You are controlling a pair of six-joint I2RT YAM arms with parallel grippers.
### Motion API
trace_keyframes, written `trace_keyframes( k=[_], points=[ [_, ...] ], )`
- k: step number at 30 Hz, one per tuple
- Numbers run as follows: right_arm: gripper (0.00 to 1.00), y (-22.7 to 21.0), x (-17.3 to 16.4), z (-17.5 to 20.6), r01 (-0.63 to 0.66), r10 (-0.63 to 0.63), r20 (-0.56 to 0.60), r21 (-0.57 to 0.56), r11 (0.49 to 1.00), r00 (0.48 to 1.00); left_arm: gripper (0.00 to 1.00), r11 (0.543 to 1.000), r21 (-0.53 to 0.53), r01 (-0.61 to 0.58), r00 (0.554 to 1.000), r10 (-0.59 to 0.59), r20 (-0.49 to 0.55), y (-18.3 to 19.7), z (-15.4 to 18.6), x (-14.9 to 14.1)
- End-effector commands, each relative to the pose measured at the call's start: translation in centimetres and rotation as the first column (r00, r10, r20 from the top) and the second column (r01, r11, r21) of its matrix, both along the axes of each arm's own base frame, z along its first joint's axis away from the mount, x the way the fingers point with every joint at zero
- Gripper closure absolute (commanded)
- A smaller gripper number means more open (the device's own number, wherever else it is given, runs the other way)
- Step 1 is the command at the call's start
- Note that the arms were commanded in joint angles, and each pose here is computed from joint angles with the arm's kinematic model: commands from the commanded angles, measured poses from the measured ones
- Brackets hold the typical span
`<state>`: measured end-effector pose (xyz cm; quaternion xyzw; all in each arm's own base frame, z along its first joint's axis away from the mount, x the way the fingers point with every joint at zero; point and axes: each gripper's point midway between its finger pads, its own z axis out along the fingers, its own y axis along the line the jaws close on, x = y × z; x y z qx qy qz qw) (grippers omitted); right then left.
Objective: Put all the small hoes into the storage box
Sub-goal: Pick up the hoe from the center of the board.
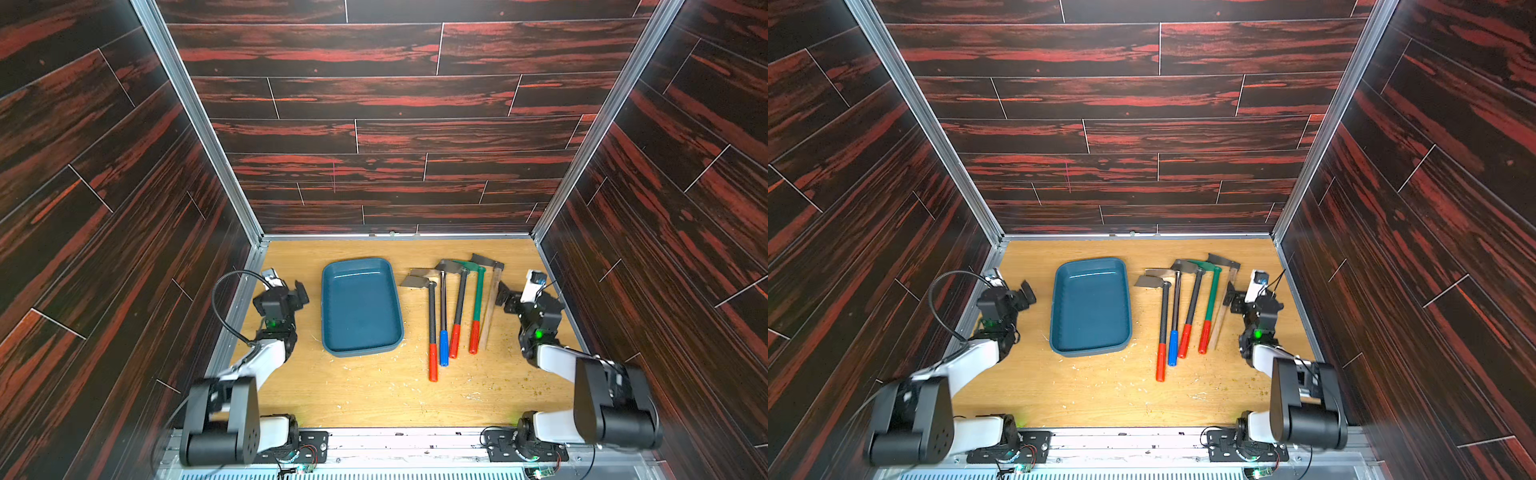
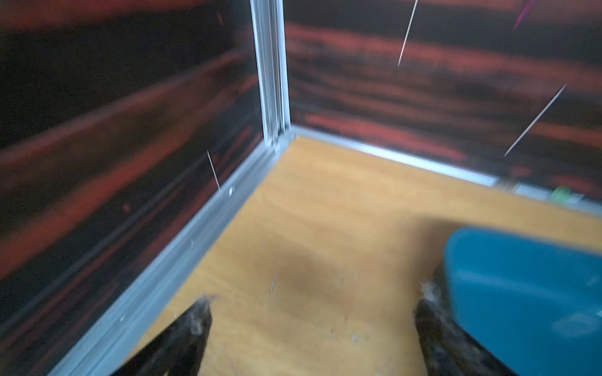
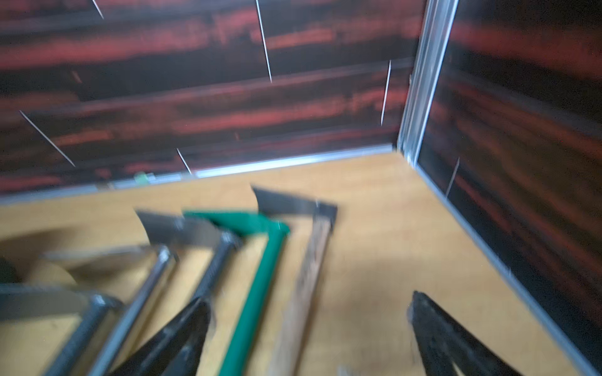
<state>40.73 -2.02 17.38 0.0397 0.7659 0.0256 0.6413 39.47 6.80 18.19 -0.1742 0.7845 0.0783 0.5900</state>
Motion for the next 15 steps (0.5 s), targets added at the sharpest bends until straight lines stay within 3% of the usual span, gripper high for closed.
trace_keyframes(
  k=[1, 4, 6, 8, 11, 15],
  points=[
    [0.02, 0.6, -0.1, 0.0, -0.014, 0.018, -0.085, 0.051, 0.999, 0.996, 0.0, 0.996, -0.059, -0.066, 0.998, 0.066, -0.013, 0.5, 2.7, -0.7],
    [0.02, 1.0, 0.0, 1.2, 0.01, 0.003, -0.155, 0.084, 0.996, 0.988, 0.0, 0.96, -0.178, -0.218, 0.976, 0.212, -0.05, 1.9, 4.9, -1.9],
    [0.02, 0.9, -0.1, 1.5, 0.059, -0.03, -0.244, 0.114, 0.992, 0.969, 0.0, 0.949, -0.239, -0.207, 0.977, 0.189, -0.099, 1.1, 6.4, -2.0],
    [0.02, 1.2, -0.1, 2.2, 0.085, -0.031, -0.293, 0.171, 0.982, 0.956, 0.0, 0.94, -0.309, -0.146, 0.989, 0.126, -0.083, -0.3, 7.9, -1.7],
    [0.02, 3.6, 0.0, 4.2, -0.019, 0.098, -0.267, 0.284, 0.959, 0.959, 0.0, 0.898, -0.428, -0.106, 0.994, 0.093, -0.053, -1.6, 9.4, -1.5],
    [0.02, 3.6, -0.3, 5.6, 0.077, 0.077, -0.334, 0.424, 0.902, 0.939, 0.0, 0.853, -0.502, -0.14, 0.989, 0.101, -0.104, -2.0, 9.8, -1.5]
  ],
)
